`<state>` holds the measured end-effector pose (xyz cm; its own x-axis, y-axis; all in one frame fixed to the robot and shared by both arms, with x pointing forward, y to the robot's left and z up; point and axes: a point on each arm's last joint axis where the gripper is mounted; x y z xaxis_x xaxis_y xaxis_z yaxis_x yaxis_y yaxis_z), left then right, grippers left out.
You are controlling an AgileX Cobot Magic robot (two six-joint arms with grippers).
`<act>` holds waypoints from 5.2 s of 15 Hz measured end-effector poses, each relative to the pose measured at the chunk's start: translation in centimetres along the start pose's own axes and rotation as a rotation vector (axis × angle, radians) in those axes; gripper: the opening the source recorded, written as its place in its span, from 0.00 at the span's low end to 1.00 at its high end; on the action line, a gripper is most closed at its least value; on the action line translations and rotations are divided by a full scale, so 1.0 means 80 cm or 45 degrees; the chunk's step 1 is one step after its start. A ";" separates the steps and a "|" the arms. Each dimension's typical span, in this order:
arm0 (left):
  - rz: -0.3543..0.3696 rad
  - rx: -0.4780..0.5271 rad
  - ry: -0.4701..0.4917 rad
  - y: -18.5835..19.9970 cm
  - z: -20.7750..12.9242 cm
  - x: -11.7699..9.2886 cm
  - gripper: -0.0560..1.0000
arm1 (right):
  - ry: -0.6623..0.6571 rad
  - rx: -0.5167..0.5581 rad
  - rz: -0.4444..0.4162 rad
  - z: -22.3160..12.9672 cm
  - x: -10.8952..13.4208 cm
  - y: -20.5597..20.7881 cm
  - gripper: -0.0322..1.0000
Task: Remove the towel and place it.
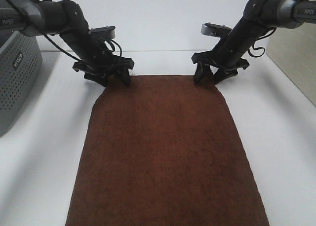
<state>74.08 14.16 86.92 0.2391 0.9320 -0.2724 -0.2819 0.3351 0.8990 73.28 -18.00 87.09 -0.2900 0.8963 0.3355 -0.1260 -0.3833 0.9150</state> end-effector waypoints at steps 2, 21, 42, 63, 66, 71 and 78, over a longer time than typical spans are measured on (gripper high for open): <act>0.007 0.000 0.002 -0.001 0.000 0.002 0.48 | 0.011 0.007 -0.018 -0.001 -0.002 -0.001 0.45; 0.142 -0.328 -0.222 0.040 0.061 -0.003 0.05 | 0.065 -0.398 -0.125 0.049 -0.001 0.031 0.04; 0.230 -0.760 -0.285 0.006 0.086 0.013 0.05 | 0.035 -0.702 -0.186 0.081 -0.021 0.006 0.04; 0.252 -0.840 -0.282 -0.054 0.070 0.033 0.05 | 0.031 -0.788 -0.204 0.086 -0.039 -0.033 0.04; 0.268 -0.851 -0.314 -0.053 0.071 0.034 0.14 | 0.027 -0.778 -0.200 0.085 -0.039 -0.036 0.12; 0.282 -0.920 -0.317 -0.054 0.074 0.041 0.63 | 0.009 -0.791 -0.216 0.084 -0.051 -0.036 0.67; 0.292 -0.926 -0.325 -0.053 0.074 0.044 0.64 | -0.003 -0.792 -0.222 0.084 -0.059 -0.034 0.70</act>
<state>81.65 15.23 84.18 0.2819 0.9577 0.0578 -0.8634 0.2269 0.4507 81.32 -19.68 84.56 -0.2134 0.9573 0.1949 -0.6975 -0.2890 0.6557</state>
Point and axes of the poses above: a point on each arm's last joint axis where the gripper is mounted, y pointing back along that axis away from the gripper, x along the wrist's bending axis when the last joint is at zero, z = x × y
